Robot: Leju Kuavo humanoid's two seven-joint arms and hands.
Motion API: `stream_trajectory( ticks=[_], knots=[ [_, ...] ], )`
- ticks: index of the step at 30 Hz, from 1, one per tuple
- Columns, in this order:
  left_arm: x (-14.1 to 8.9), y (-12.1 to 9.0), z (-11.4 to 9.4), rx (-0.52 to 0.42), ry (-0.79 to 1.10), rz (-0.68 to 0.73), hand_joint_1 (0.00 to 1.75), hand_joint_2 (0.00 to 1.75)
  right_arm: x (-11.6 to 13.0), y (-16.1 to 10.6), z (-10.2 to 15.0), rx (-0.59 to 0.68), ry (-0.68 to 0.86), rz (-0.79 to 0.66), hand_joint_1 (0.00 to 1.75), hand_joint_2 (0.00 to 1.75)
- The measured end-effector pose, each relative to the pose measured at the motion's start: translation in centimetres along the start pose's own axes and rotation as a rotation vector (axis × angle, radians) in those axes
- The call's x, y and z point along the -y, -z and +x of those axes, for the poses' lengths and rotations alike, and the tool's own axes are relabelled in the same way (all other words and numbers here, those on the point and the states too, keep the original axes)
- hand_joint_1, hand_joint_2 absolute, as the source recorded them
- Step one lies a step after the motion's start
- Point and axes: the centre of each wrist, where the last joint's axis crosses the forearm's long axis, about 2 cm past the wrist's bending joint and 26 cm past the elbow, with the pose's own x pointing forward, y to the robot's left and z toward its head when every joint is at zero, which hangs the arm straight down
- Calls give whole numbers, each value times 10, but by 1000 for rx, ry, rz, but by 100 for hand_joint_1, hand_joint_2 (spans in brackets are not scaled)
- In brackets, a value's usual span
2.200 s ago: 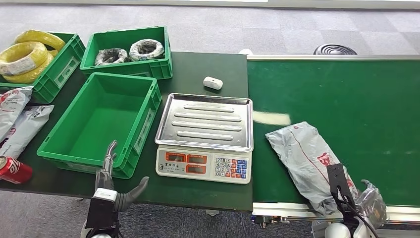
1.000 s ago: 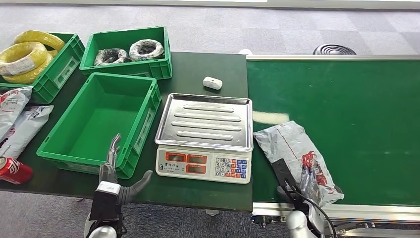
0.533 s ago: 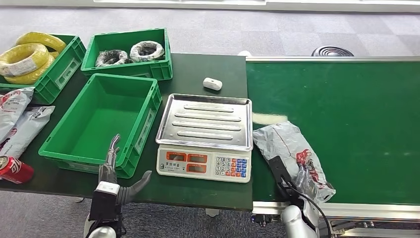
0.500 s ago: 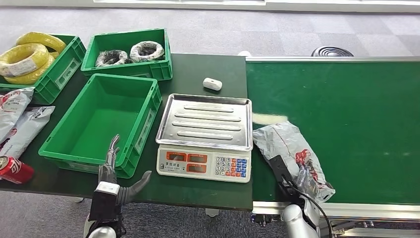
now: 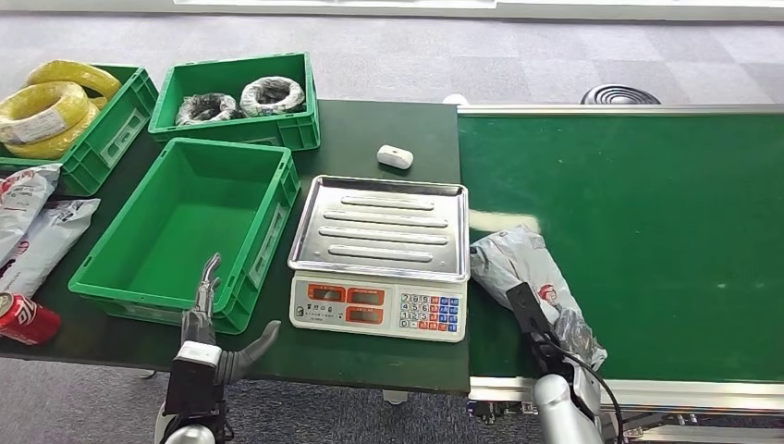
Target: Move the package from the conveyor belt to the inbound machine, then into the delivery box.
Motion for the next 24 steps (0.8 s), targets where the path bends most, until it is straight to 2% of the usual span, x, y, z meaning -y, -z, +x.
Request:
stream_trajectory(
  ticks=[3, 6, 13, 16, 20, 24],
  knots=[
    [-1, -5, -1, -7, 7, 8, 0, 175, 2, -9, 2, 57, 51, -17, 171, 175],
    [-2, -10, -1, -11, 12, 12, 0, 175, 19, -18, 10, 130, 66, -125, 173, 175],
    [0, -17, 0, -1, 6, 1, 0, 175, 114, -34, 52, 346, 27, -686, 171, 175],
    [5, -18, 0, 4, -3, -7, 0, 175, 148, -41, 70, 419, 1, -863, 173, 175],
    [11, -18, 0, 6, -8, -8, 0, 175, 178, -45, 95, 492, -25, -1005, 171, 175],
    [13, -20, -1, 8, -9, 5, 0, 175, 196, -41, 117, 549, -16, -1049, 170, 175]
  ],
)
